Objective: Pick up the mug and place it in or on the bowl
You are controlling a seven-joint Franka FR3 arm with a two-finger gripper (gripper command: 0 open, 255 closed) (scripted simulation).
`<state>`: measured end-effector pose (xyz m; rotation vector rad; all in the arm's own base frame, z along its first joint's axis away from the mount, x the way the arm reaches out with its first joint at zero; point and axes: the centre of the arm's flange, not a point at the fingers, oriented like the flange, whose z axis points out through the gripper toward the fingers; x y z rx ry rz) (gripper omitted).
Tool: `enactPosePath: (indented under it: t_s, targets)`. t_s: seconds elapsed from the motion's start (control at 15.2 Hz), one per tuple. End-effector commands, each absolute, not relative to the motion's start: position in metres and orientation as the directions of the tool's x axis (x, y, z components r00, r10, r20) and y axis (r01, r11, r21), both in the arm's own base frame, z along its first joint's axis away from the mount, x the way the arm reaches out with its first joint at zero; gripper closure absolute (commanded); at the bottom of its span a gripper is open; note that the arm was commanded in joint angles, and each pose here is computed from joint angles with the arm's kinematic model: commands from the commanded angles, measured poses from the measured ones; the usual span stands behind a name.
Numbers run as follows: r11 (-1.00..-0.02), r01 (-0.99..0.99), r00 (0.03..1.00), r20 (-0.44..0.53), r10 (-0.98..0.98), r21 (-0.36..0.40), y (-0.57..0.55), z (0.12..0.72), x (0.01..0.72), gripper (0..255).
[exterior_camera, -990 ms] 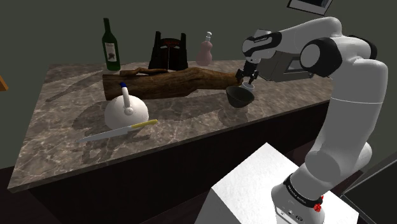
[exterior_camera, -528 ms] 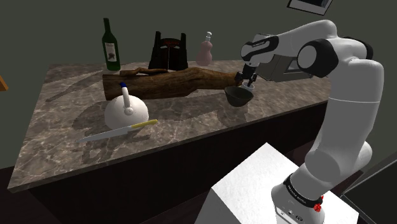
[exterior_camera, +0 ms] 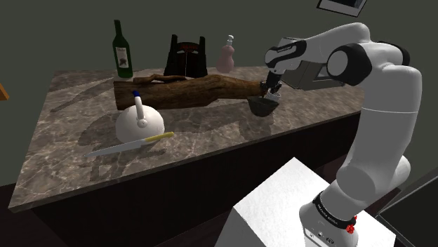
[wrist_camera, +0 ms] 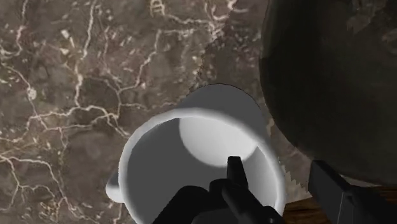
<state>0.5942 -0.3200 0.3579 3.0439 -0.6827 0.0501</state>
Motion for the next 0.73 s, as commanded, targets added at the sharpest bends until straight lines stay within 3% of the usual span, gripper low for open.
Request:
enactPosePath:
  t_s: [0.0, 0.66]
  targets:
    - [-0.904, -0.427, 0.904, 0.01, -0.427, 0.015, -0.318, 0.344, 0.592, 255]
    - [-0.904, -0.427, 0.904, 0.01, -0.427, 0.014, -0.319, 0.367, 0.59, 255]
